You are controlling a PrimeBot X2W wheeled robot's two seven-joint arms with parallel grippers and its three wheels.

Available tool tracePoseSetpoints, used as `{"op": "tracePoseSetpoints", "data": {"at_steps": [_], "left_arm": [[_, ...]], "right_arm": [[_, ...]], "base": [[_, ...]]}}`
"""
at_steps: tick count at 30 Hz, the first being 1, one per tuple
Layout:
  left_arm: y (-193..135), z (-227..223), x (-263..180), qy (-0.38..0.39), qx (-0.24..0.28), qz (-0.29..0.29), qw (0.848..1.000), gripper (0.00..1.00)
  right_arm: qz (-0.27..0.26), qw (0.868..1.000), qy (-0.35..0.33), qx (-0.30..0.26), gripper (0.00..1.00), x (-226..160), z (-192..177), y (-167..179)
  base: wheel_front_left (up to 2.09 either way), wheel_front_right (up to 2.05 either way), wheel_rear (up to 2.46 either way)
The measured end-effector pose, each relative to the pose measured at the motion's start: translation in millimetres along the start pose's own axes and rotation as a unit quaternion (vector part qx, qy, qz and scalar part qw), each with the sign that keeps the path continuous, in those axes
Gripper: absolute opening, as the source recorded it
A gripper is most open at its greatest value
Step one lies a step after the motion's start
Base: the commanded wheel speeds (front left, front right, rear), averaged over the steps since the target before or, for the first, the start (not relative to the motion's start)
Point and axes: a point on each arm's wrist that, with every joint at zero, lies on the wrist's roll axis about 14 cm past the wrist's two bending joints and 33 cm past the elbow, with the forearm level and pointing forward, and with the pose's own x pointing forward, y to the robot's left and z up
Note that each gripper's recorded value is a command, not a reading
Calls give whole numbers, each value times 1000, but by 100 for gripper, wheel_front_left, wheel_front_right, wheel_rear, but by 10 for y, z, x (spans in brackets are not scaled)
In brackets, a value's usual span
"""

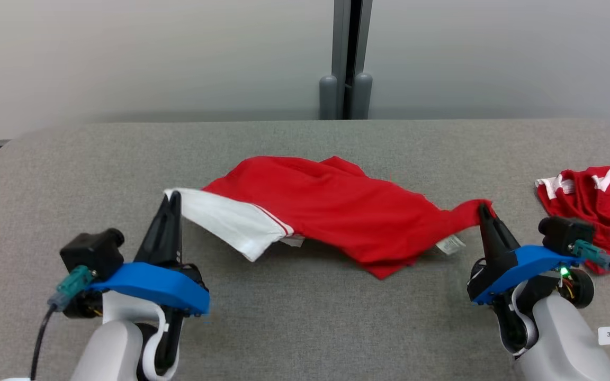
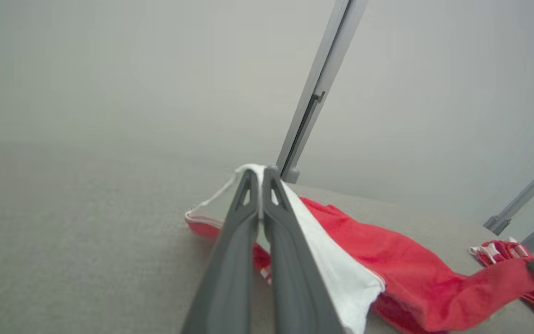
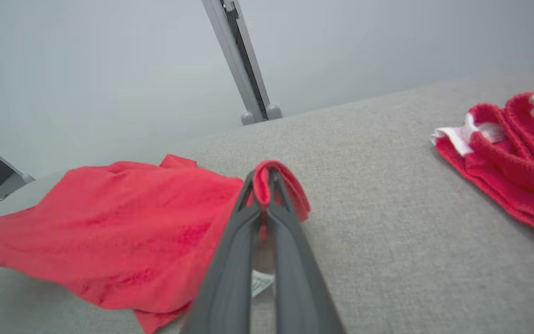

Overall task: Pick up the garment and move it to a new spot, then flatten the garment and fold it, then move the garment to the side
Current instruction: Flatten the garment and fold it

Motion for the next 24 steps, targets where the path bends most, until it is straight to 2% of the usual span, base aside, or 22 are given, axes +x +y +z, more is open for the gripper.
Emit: {"op": "tracePoseSetpoints", "data": {"at_steps": [4,7,11,15,19,22,24], "left_arm": [[-196,634,7,-79,16,-37,996,0],[-377,1143,-63,-139,37,-68,987,0],[-658,1828,-253,-219,83,-106,966,0],[-986,2427,-493,-290,130,-145,937,0],[-1198,2832,-669,-336,167,-165,912,0],[-1282,2953,-682,-338,195,-171,905,0],[-1330,2993,-656,-338,206,-177,901,0]], "right_arm": [[26,997,-67,13,0,-92,426,153],[45,992,-118,29,0,-216,811,253],[63,978,-199,24,0,-495,1415,320],[78,960,-268,9,0,-862,1958,389],[62,943,-326,-26,0,-1227,2395,338],[43,935,-349,-48,0,-1421,2586,277],[29,934,-351,-58,0,-1476,2637,219]], "base": [[0,0,0],[0,0,0],[0,0,0],[0,0,0],[0,0,0],[0,0,0],[0,0,0]]}}
